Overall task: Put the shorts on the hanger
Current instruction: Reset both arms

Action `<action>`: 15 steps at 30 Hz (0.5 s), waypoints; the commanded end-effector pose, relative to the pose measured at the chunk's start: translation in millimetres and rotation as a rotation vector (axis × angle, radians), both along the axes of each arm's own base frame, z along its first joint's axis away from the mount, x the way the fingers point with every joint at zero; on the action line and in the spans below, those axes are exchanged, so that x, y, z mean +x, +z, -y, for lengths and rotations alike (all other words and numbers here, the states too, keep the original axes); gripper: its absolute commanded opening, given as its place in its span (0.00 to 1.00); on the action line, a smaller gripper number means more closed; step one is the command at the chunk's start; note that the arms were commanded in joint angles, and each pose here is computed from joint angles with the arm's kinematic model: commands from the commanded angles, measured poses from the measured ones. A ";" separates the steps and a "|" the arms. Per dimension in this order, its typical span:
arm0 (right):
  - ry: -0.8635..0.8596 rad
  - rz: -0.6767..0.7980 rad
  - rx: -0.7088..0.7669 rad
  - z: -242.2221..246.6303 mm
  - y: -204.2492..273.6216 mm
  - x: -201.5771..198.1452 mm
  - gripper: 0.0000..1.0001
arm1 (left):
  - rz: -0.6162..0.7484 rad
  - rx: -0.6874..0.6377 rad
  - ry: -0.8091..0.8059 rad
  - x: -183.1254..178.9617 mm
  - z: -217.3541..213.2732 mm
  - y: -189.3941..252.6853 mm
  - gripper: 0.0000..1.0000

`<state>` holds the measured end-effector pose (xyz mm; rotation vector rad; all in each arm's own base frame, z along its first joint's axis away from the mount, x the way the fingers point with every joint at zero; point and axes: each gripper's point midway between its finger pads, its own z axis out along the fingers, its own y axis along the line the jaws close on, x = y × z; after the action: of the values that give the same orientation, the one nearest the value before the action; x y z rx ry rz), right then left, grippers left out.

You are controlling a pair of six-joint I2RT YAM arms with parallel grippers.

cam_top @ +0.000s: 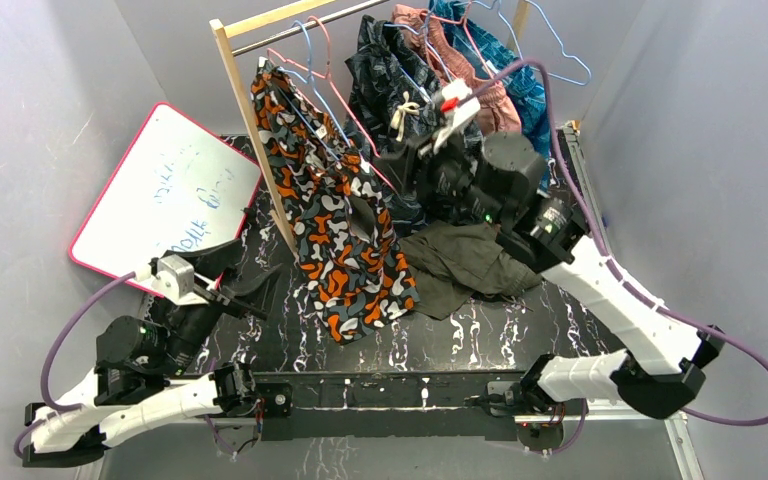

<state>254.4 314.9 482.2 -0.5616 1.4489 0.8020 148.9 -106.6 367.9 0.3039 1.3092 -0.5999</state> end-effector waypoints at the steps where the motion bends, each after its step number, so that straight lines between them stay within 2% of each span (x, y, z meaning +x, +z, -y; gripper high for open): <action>1: -0.141 -0.051 -0.004 51.4 -40.2 -9.9 0.61 | -0.133 -0.027 0.177 18.2 -18.7 -24.5 0.98; 3: -0.243 -0.070 0.069 81.3 -54.9 -13.3 0.78 | -0.233 -0.069 0.318 26.4 -38.2 -43.6 0.98; 6: -0.389 -0.142 0.120 120.2 -88.1 -17.1 0.86 | -0.368 -0.173 0.567 31.2 -74.7 -78.0 0.98; 9: -0.600 -0.293 0.052 154.2 -145.9 -11.2 0.89 | -0.481 -0.264 0.658 24.7 -92.6 -107.6 0.98; 12: -0.770 -0.406 -0.013 179.4 -199.9 -10.2 0.92 | -0.534 -0.220 0.708 21.0 -96.5 -122.1 0.98; 15: -0.808 -0.477 0.013 186.1 -225.8 -13.0 0.95 | -0.546 -0.150 0.740 21.5 -92.4 -120.2 0.98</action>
<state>239.2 158.7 306.4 0.0515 1.8067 0.4327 172.3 -38.5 245.6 -0.3828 1.7756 -0.2377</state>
